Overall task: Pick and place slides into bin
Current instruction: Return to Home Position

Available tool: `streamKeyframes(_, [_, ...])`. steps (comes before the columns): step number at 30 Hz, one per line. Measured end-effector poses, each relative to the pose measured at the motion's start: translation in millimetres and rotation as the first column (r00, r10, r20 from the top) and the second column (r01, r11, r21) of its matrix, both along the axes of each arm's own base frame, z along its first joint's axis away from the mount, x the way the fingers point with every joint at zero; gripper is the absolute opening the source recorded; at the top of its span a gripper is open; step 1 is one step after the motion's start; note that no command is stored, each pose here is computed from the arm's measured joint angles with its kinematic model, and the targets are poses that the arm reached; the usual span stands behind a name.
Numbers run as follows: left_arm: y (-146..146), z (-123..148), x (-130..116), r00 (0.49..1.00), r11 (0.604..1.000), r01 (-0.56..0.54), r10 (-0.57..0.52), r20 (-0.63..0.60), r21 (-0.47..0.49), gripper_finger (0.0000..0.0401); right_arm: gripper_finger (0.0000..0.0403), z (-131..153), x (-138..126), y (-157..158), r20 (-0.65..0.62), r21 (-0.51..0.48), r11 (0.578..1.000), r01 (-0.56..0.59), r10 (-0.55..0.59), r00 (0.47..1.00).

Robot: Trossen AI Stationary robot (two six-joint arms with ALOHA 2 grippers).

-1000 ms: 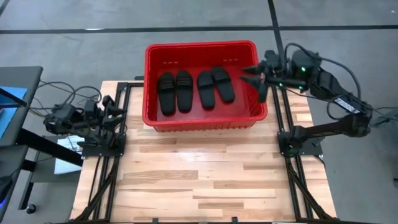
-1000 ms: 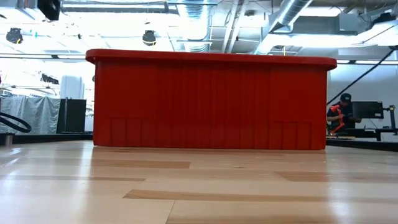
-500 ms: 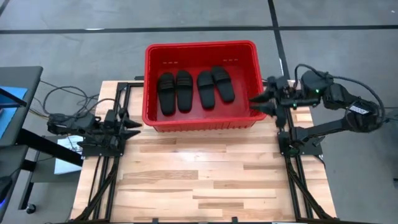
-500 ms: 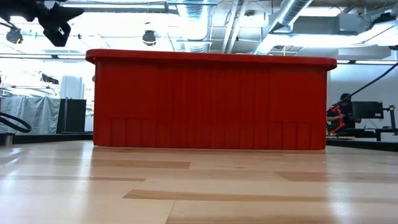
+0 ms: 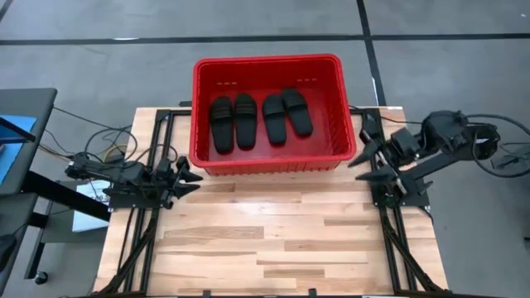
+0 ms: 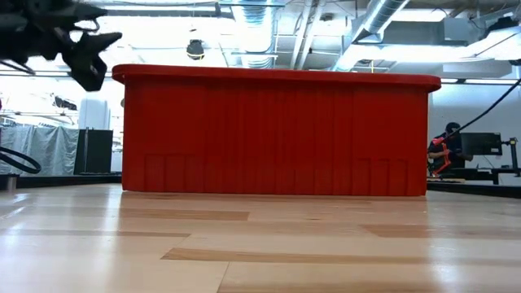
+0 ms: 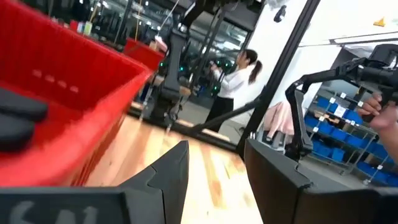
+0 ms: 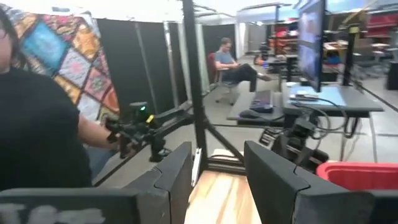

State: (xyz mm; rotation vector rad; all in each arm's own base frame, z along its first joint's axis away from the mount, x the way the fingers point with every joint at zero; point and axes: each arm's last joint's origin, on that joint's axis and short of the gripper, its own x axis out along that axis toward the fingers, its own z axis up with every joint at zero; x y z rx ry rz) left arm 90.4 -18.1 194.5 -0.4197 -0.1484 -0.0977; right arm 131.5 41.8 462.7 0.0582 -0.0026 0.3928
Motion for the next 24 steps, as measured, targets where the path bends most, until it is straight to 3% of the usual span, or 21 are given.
streamKeyframes(8, [1,-8,3,0.998,0.996,-0.044,0.047,0.035,-0.082,0.0146,0.0139,-48,-50,-10,0.103,0.015,0.999,-0.051,0.049,0.993])
streamKeyframes(11, [1,-8,3,0.998,0.997,-0.049,0.051,0.036,-0.066,0.0146,0.0137,-75,-68,-13,0.152,0.024,0.99,-0.142,0.137,0.979])
streamKeyframes(19, [1,-8,3,0.997,0.998,-0.069,0.068,0.039,0.016,0.0146,0.0139,-165,-81,-14,0.12,0.064,0.974,-0.216,0.208,0.971])
streamKeyframes(24, [2,-9,3,0.994,0.994,-0.104,0.103,0.028,0.04,0.0146,0.0136,-204,-79,-12,0.11,0.058,0.969,-0.239,0.232,0.967])
